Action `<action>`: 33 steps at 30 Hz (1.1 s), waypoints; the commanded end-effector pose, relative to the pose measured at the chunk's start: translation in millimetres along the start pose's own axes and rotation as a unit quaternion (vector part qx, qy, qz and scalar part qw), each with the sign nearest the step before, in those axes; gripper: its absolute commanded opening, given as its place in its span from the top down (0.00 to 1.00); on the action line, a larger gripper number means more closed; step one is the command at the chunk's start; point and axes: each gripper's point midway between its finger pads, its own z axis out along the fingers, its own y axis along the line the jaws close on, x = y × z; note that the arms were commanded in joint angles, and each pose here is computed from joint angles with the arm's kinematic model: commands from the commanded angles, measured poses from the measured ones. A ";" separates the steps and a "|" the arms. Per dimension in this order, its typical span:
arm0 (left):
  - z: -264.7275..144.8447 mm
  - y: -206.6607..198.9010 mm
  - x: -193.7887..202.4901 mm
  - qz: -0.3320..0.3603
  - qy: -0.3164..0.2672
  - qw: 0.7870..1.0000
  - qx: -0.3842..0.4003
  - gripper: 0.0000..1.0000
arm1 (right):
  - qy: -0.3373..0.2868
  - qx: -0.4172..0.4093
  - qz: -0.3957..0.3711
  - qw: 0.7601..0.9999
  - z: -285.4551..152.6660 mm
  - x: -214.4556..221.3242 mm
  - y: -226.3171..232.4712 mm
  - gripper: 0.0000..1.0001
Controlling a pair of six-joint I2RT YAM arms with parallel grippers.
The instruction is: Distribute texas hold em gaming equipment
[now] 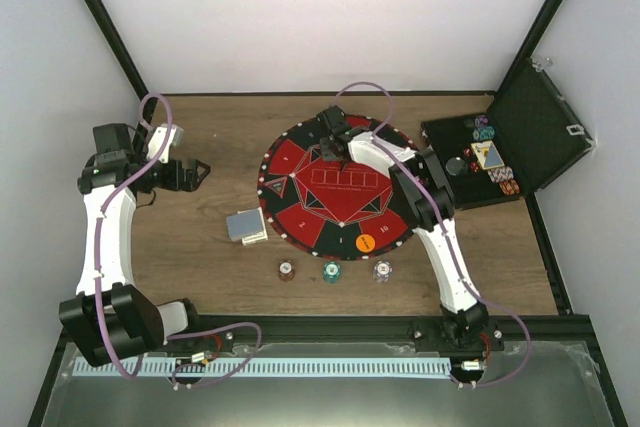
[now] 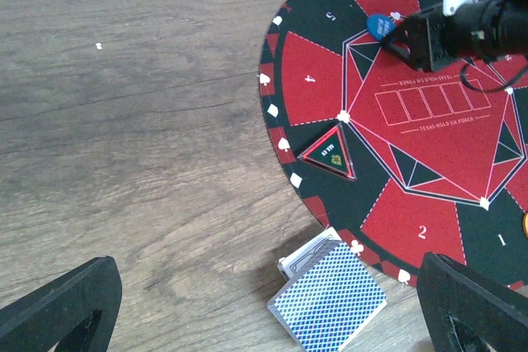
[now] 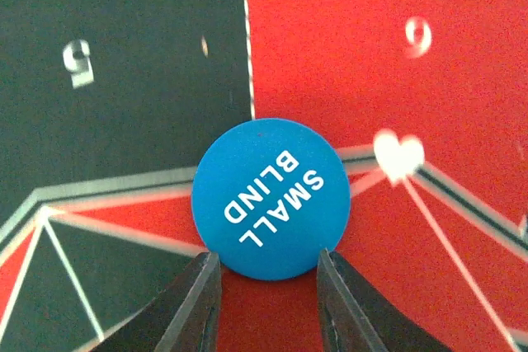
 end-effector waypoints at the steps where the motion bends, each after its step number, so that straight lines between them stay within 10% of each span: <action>1: -3.8 0.1 -4.6 0.006 -0.002 1.000 0.000 0.00 | 0.058 0.018 -0.027 0.998 49.6 28.0 -15.1 0.66; 17: 0.5 -4.4 1.2 0.013 0.007 1.000 0.021 0.00 | 0.050 -0.015 -0.034 0.998 -62.6 45.3 1.5 0.32; 33: -8.9 -16.6 -3.8 0.015 -0.010 0.999 0.035 0.00 | 0.144 -0.012 -0.054 0.988 -146.0 216.3 11.3 0.60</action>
